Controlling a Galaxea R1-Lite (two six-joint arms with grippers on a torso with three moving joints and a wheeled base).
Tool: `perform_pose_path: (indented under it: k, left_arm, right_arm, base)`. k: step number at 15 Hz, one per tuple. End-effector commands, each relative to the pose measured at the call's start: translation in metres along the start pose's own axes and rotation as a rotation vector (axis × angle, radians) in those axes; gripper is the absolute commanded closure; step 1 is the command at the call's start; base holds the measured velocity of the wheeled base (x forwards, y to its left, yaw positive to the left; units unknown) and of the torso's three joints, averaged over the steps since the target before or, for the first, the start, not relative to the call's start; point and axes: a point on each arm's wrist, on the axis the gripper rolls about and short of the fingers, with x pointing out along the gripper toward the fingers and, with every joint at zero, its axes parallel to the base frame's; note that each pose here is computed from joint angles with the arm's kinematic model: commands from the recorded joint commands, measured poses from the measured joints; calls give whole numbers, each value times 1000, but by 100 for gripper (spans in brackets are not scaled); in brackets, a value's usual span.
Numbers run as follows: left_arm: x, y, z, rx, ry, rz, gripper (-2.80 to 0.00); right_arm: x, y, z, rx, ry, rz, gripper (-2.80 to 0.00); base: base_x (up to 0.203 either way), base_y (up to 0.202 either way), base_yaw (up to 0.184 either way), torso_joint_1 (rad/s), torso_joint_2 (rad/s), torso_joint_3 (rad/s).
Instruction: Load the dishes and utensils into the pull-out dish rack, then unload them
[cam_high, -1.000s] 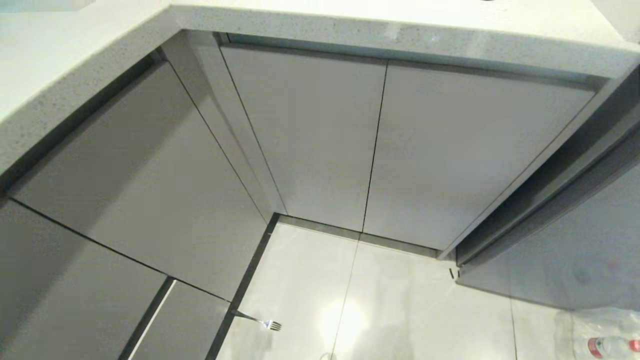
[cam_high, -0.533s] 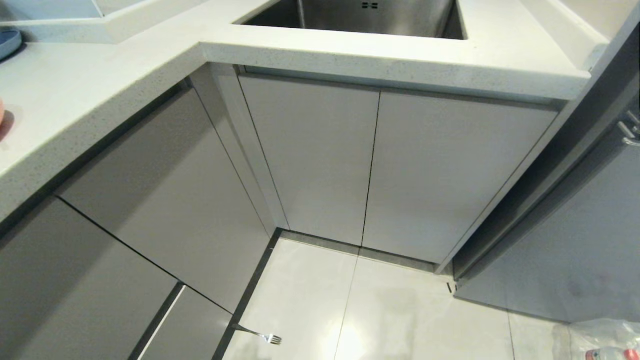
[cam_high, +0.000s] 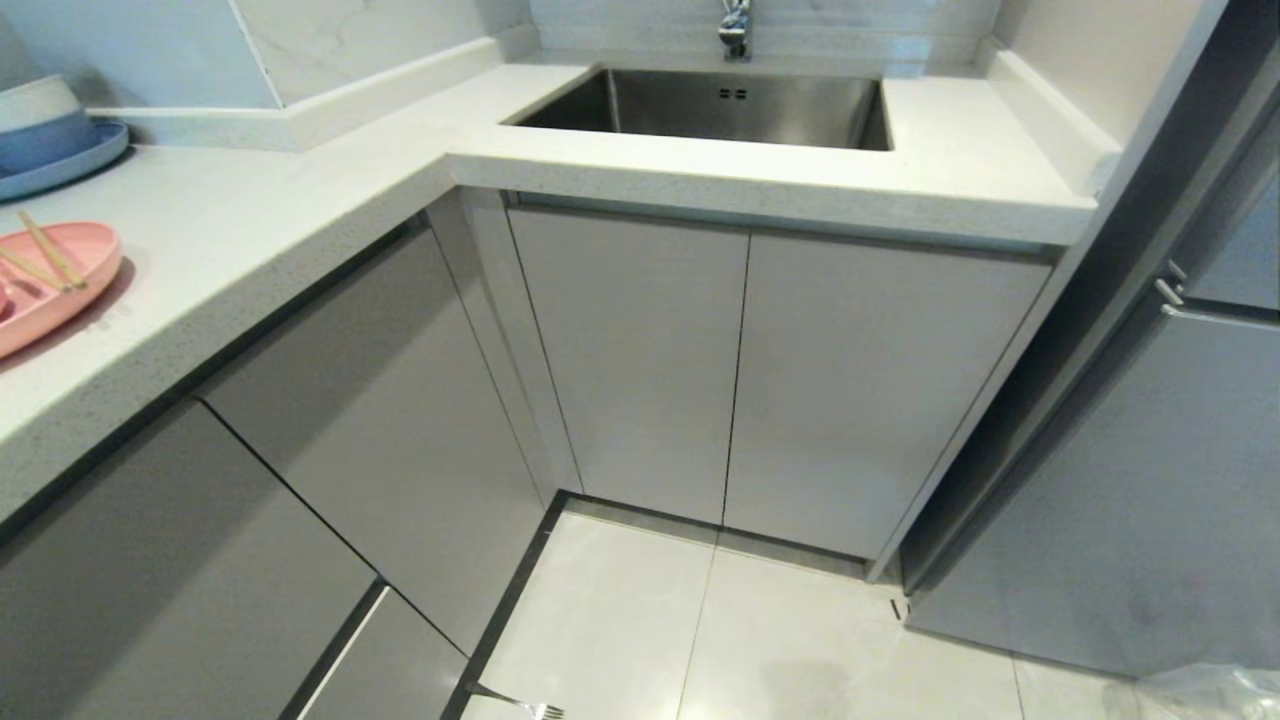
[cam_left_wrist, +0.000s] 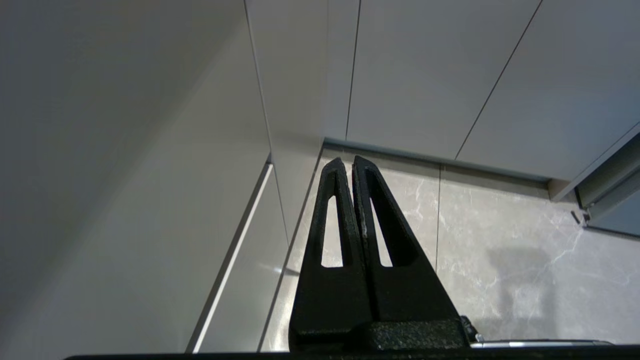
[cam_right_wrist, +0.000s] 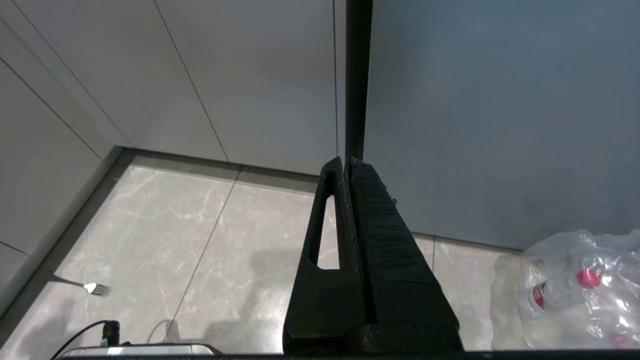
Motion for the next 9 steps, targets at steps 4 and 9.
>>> perform_pose_path:
  k: [4,9]
  left_arm:
    - [0,0,0,3,-1,0,0]
    - [0,0,0,5,-1,0,0]
  right_arm:
    - [0,0,0,0,2,0,0]
    - [0,0,0,0,2,0,0]
  base:
    - [0,0,0,4,-2,201]
    - [0,0,0,2,0,204]
